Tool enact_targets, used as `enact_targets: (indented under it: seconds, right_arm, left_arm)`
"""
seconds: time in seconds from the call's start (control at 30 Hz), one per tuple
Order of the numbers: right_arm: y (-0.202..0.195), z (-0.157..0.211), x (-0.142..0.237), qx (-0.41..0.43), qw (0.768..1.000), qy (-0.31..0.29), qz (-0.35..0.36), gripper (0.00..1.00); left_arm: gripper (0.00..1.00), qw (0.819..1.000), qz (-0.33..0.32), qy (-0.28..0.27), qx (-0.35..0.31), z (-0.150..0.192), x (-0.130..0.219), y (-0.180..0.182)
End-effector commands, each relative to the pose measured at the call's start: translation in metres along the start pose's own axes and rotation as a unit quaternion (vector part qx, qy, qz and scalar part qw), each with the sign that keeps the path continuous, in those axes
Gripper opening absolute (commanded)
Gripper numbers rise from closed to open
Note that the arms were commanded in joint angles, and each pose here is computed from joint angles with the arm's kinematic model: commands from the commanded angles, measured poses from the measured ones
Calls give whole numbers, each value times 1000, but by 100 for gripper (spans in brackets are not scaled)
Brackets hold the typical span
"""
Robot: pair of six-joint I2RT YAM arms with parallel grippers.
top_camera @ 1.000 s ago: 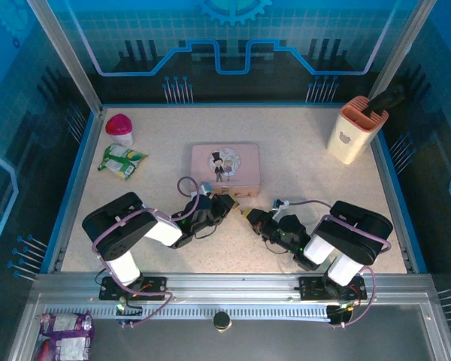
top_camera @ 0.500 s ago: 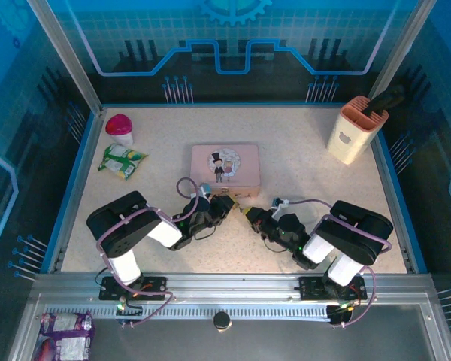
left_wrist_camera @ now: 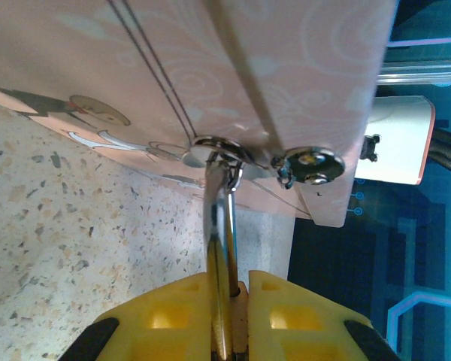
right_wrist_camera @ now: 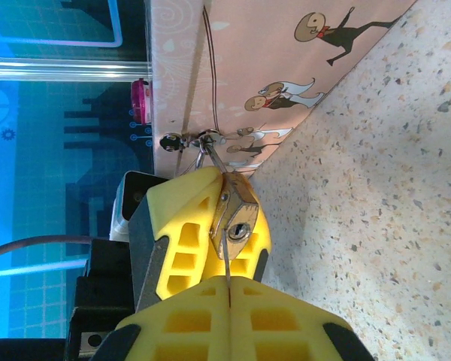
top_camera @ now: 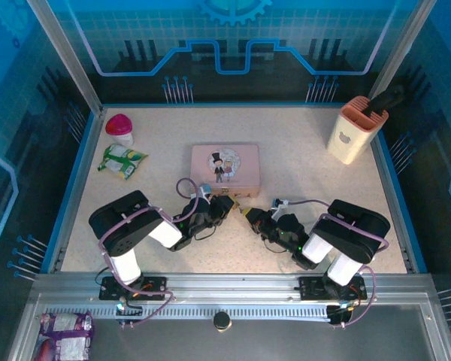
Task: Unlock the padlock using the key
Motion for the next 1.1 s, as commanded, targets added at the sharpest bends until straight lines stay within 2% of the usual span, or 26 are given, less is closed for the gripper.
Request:
enact_targets:
  seconds: [0.0, 0.43, 1.07]
  right_arm:
    - [-1, 0, 1, 2, 1000, -6, -2, 0]
    - [3, -1, 6, 4, 1000, -8, -9, 0]
    - [7, 1, 3, 5, 1000, -6, -14, 0]
  left_arm:
    - [0, 996, 86, 3, 6, -1, 3, -38]
    - [0, 995, 96, 4, 19, -4, 1, -38]
    - [0, 991, 125, 43, 10, 8, 1, -54]
Point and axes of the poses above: each hand's point on the last joint's axis, 136 mm out from that joint toward the fingers, its own x axis back along the fingers, its own y axis along the line the jaws close on, z = x × y, the point moved 2 cm from there along x, back along the fingers, and after that the axes turned 3 degrees about x, right-handed, at the moved point
